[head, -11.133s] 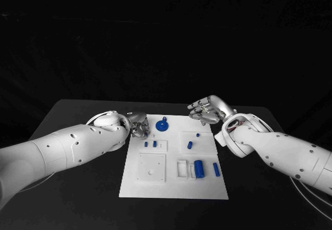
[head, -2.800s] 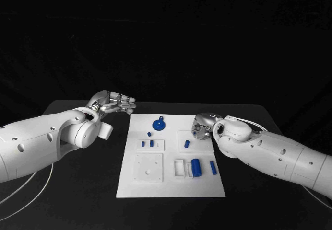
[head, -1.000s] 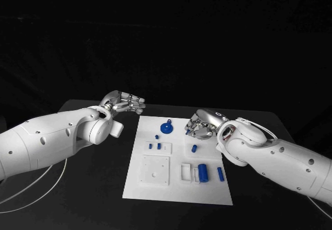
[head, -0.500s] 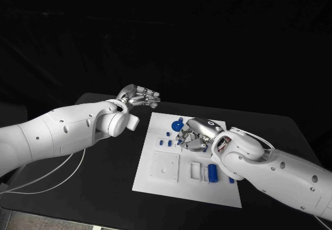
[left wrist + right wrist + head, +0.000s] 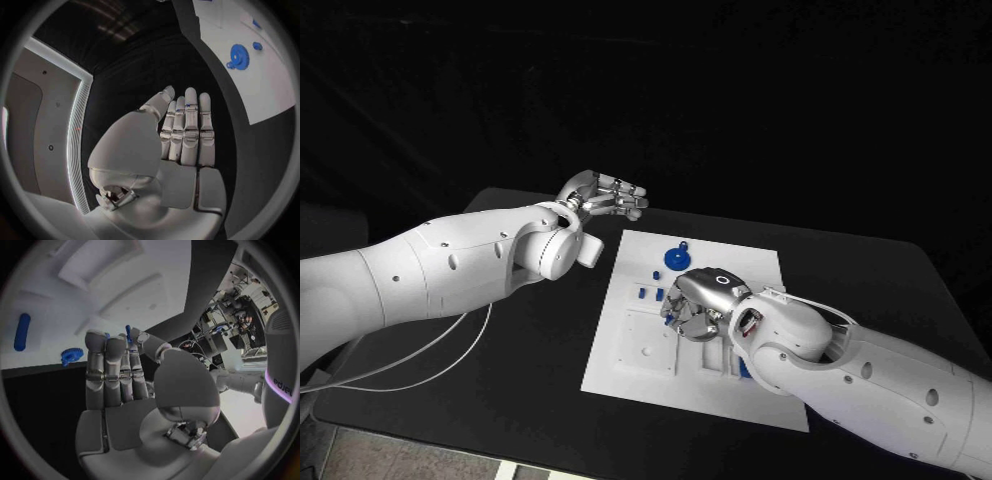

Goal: Assemble the parts on the task board

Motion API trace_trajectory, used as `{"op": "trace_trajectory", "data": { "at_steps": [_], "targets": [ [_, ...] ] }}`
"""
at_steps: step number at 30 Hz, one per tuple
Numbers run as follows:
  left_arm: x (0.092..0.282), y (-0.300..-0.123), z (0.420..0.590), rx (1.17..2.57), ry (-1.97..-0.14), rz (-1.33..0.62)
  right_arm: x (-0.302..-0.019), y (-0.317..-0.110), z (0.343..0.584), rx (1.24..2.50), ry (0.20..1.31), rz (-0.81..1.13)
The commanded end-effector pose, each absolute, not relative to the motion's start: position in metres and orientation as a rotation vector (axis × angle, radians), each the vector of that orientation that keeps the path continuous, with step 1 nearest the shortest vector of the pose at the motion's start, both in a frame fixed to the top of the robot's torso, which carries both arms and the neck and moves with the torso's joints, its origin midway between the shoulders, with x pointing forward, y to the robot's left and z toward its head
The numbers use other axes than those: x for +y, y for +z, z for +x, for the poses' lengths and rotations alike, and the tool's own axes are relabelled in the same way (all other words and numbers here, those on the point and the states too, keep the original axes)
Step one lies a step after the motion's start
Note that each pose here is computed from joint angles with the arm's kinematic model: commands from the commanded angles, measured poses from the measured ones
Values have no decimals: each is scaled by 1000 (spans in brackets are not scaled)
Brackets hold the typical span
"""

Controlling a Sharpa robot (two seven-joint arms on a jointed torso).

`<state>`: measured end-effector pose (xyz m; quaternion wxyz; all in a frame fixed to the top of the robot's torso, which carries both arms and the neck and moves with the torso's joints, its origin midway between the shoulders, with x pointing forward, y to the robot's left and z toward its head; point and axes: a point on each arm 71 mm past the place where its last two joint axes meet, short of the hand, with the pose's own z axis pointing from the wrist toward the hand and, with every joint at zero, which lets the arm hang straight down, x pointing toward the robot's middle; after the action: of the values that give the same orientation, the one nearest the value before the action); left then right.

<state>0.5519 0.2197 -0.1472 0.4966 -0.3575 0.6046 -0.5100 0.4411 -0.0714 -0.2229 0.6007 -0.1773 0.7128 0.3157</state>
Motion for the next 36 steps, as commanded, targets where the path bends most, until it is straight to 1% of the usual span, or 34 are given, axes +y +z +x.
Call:
{"op": "trace_trajectory", "data": {
  "at_steps": [1,14,36],
  "targets": [
    [217,-144,552,1446,-1253,-862,-69,-226,439,1634,691,-465],
    [215,-145,551,1455,-1260,-861,-66,-242,436,1658,684,-478],
    [214,-145,551,1467,-1264,-862,-64,-249,436,1683,669,-495]
  ]
}}
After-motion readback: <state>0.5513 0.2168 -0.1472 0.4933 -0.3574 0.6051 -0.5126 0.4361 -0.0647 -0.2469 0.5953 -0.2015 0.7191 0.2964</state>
